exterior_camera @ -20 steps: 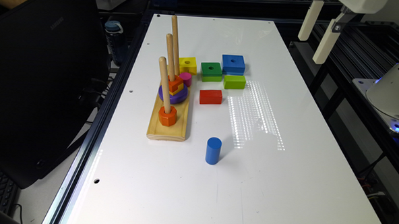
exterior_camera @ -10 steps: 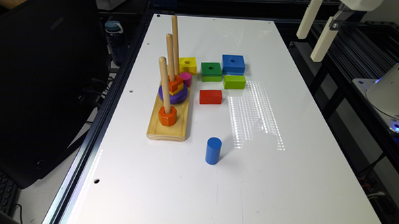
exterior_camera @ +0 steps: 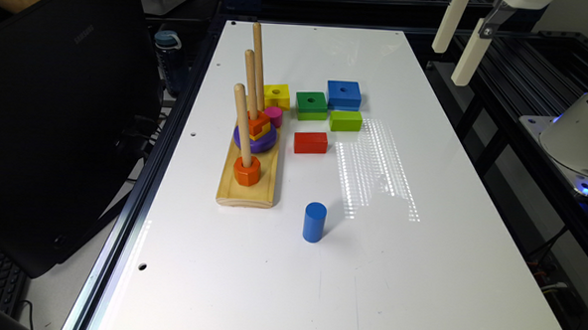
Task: Pick up green block.
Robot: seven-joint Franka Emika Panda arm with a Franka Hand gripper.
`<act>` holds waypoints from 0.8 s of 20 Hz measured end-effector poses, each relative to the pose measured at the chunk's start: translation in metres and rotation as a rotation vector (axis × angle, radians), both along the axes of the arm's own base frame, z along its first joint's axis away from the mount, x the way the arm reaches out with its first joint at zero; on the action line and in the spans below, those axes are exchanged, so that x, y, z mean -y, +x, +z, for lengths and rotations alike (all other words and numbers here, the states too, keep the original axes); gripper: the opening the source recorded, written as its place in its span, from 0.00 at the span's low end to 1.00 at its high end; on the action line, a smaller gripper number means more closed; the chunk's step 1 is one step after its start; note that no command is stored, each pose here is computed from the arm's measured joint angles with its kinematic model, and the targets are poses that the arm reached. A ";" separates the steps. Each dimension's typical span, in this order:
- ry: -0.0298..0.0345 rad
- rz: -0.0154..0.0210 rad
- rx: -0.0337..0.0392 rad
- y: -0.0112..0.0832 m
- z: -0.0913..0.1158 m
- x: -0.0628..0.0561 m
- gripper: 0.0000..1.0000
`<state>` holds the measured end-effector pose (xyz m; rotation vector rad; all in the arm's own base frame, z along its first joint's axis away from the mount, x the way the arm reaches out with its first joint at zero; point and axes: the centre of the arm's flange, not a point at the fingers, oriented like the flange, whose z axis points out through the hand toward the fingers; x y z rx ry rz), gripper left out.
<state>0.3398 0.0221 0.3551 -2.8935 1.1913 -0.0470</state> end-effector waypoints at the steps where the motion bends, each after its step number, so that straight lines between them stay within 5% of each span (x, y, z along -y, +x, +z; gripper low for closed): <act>1: 0.0004 0.0003 0.0015 0.0021 -0.001 0.001 1.00; 5: 0.0019 -0.0002 0.0047 0.0135 -0.002 0.010 1.00; 9: 0.0051 0.0000 -0.0035 0.0266 -0.003 0.016 1.00; 16: 0.0049 -0.0025 -0.0065 0.0335 -0.003 0.023 1.00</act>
